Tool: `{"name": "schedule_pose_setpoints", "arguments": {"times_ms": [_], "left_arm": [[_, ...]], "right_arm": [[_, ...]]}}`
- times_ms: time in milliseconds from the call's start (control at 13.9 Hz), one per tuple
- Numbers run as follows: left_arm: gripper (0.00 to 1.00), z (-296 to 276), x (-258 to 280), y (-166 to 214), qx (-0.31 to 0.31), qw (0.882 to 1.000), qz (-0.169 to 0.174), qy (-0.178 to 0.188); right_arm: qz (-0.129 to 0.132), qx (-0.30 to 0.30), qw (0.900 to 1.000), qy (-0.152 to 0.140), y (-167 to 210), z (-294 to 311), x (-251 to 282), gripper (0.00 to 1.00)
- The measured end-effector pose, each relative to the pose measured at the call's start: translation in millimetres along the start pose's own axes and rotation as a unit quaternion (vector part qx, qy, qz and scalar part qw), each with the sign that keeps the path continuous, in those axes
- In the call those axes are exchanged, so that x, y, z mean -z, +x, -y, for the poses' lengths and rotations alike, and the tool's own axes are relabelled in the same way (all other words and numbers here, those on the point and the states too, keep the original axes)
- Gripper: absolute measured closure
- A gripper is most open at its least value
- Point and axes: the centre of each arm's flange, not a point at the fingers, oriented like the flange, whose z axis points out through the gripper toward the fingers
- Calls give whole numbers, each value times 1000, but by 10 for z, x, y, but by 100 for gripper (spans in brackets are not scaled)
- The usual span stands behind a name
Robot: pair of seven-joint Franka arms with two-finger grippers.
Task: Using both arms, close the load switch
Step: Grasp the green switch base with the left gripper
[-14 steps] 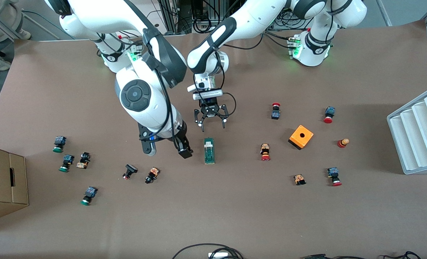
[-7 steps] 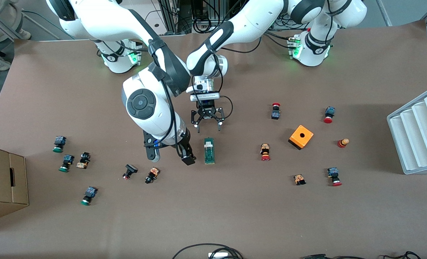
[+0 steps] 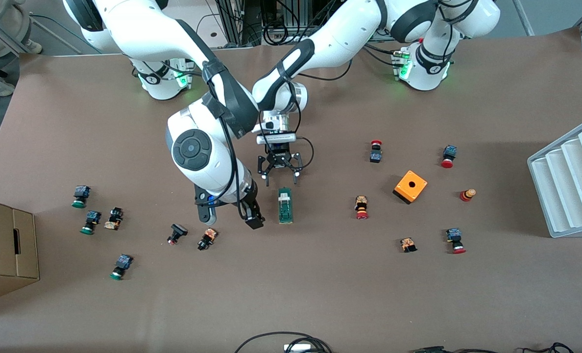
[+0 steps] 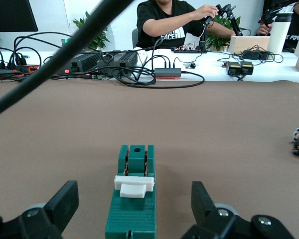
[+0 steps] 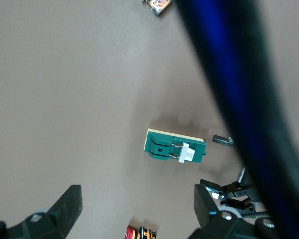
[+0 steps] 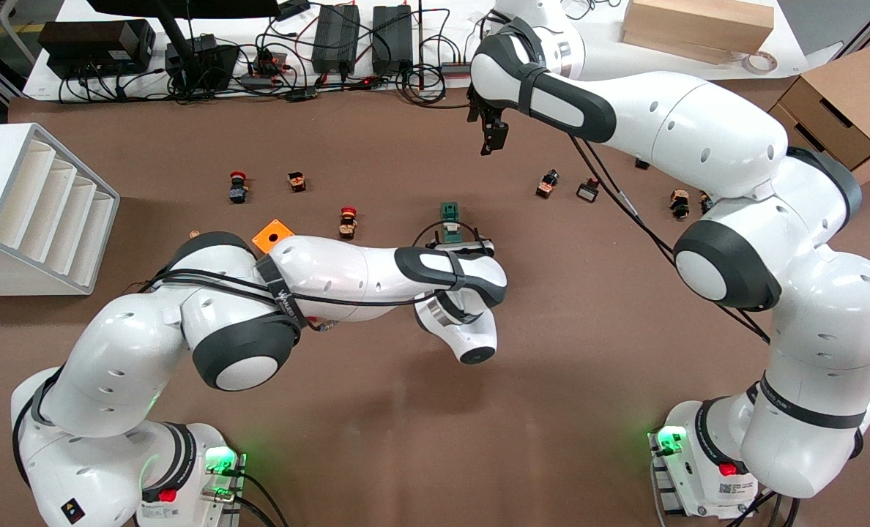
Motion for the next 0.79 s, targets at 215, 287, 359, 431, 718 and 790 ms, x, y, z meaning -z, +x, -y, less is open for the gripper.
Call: {"name": "schedule_pose_setpoints", "arguments": {"times_ms": [215, 287, 359, 431, 718, 790], "left_arm": [[0, 43, -65, -94, -5, 1000, 4, 4], [0, 49, -75, -121, -8, 1000, 3, 3], [0, 59, -95, -150, -12, 1000, 1, 0], [0, 73, -124, -175, -15, 1000, 0, -1], [0, 76, -216, -206, -14, 1000, -2, 2], [0, 68, -219, -204, -13, 1000, -2, 1]], "right_arm": [[-1, 7, 1000, 4, -105, 2, -194, 0], [-2, 11, 1000, 4, -169, -8, -304, 0], [-4, 15, 1000, 3, -220, -19, -403, 0], [-5, 17, 1000, 2, -249, -28, -465, 0], [-6, 16, 1000, 2, -244, -24, -495, 0], [-6, 16, 1000, 2, -242, -23, -495, 0]]}}
